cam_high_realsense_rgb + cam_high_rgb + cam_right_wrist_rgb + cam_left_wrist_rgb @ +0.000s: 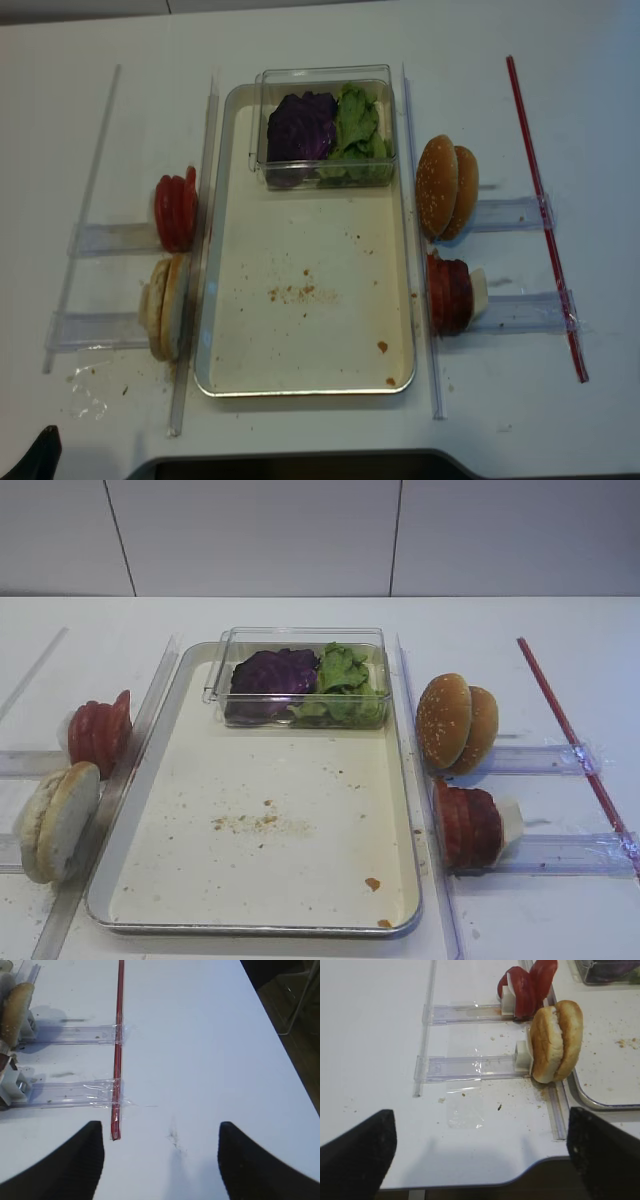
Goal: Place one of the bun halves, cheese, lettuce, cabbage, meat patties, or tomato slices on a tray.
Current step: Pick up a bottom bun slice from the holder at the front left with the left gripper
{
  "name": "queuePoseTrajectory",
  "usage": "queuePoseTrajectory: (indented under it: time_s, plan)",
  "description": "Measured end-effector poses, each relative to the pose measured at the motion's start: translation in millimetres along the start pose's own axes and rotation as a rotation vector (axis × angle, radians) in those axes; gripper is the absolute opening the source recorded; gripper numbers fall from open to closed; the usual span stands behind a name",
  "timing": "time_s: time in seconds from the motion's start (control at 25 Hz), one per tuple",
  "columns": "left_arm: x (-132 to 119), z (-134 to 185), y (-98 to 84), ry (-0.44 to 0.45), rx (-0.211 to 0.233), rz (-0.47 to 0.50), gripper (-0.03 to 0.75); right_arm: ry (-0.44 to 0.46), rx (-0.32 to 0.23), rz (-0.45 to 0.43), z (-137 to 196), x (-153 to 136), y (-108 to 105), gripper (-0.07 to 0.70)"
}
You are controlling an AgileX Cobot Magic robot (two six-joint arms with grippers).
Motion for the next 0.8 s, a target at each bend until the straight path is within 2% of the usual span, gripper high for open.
queuePoseTrajectory:
  time_s: [0.8]
  plan:
    - [0.0,0.0,0.0,0.000,0.000,0.000,0.644,0.000,-0.002,0.000,0.0,0.0,0.0,0.508]
Point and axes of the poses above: a point on each arm's last joint axis where the gripper is mounted, x pointing back along that axis away from the gripper, y along the wrist's bending axis when the last joint is at zero, z = x × y, the point moved 1 cm from there along -x, pointing out along that axis toward the gripper, and after that the axes turned 11 degrees about -x, right-handed, at the moved point
